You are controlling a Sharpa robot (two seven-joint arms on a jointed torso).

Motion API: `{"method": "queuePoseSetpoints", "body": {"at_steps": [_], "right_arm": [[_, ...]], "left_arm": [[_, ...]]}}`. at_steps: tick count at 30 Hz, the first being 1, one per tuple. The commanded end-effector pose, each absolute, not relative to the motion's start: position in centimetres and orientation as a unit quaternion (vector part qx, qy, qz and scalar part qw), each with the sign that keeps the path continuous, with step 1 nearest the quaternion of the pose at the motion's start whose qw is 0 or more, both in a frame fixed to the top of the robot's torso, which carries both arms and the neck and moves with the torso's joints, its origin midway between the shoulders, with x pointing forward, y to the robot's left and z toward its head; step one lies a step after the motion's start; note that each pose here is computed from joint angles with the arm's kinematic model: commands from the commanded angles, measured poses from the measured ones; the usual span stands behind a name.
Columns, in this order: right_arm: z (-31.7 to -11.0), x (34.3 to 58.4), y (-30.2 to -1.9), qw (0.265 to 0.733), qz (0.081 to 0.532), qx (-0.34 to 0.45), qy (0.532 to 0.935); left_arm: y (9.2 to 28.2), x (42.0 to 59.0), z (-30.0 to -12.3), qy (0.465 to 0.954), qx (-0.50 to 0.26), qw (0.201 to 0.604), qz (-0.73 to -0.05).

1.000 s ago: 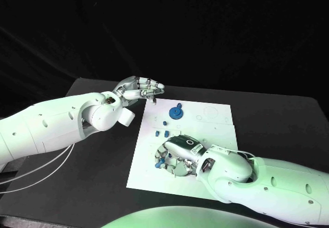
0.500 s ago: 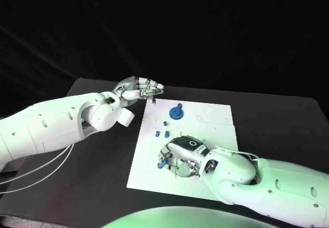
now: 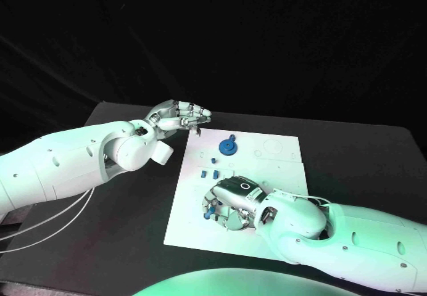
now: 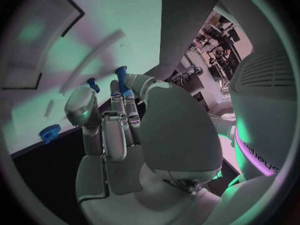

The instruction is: Assemble the parts on the task board

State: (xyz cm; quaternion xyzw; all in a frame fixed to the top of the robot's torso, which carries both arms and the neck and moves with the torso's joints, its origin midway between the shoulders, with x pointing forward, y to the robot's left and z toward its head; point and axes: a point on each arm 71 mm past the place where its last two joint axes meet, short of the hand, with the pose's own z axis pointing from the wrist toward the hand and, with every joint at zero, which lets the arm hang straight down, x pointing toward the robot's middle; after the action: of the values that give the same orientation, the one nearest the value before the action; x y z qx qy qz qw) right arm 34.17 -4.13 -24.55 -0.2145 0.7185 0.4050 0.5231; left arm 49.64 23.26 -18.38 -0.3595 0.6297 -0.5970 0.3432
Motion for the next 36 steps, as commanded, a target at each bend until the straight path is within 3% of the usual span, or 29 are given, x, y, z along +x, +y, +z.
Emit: {"method": "queuePoseSetpoints", "body": {"at_steps": [1, 26, 36], "right_arm": [[-25.3, 33.9, -3.9, 0.508, 0.383, -0.237, 0.734], [-24.6, 34.2, -4.4, 0.543, 0.394, -0.201, 0.714], [-21.8, 34.8, -7.5, 0.582, 0.408, -0.160, 0.684]], "left_arm": [[22.9, 49.5, -18.3, 0.631, -0.355, 0.336, -0.603], [23.0, 49.4, -18.3, 0.633, -0.355, 0.334, -0.601], [23.2, 49.4, -18.3, 0.633, -0.356, 0.336, -0.600]]}}
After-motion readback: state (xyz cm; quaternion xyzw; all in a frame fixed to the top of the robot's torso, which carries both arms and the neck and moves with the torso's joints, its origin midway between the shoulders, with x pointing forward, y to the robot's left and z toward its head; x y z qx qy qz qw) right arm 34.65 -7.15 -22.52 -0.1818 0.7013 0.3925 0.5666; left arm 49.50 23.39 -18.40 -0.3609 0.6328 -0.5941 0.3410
